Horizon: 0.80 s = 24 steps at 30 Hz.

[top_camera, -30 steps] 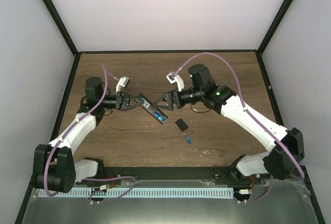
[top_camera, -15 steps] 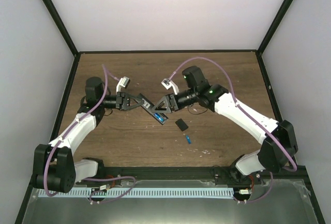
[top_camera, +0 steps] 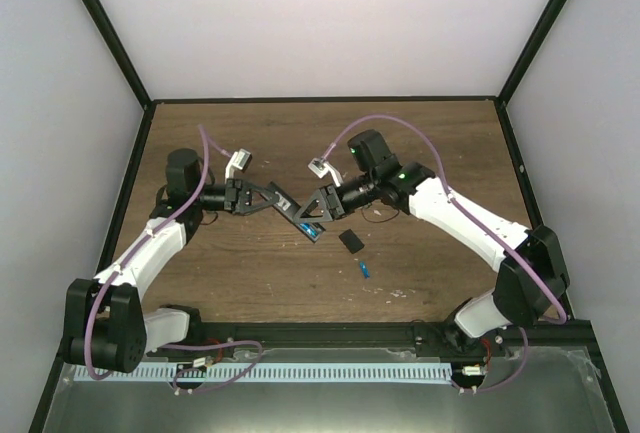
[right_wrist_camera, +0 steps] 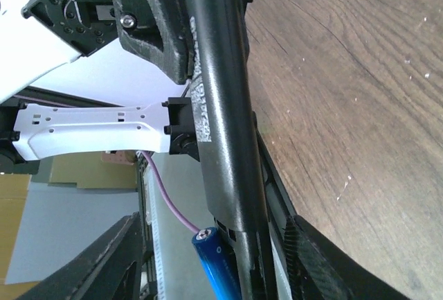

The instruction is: Load the batteries into the remote control

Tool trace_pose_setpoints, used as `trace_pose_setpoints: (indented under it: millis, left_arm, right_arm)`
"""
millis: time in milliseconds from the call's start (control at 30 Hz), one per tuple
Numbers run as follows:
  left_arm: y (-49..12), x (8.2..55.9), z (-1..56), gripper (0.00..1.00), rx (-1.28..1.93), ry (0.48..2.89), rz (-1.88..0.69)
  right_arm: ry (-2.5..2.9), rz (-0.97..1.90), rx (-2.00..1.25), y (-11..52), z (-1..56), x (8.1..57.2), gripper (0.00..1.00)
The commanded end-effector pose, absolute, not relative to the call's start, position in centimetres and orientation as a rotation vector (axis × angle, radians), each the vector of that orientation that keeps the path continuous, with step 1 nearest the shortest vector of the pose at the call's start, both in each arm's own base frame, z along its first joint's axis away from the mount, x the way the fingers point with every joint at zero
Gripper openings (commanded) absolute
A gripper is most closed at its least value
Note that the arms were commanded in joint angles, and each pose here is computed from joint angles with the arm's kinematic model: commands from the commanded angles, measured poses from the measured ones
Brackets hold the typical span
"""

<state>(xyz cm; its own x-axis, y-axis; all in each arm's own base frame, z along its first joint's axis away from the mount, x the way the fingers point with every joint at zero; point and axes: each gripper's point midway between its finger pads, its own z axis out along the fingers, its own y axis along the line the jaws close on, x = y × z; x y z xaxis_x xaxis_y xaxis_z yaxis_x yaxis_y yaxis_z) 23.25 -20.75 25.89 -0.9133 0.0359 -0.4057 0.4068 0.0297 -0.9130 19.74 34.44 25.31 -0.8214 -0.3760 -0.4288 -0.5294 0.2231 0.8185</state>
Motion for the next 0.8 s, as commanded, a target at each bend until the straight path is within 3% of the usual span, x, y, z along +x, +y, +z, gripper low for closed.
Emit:
trace_pose_setpoints:
  millis: [0,767]
  left_arm:
    - [-20.88,23.19,26.59,0.00,0.511,2.011,-1.952]
    - [-20.88,23.28,26.48,0.00,0.512,2.016,-1.937]
  right_arm:
    - [2.305,1.693,-0.904,34.64,26.69,19.66,0.47]
    - [2.326,1.699,-0.912,35.41,26.23,19.72,0.29]
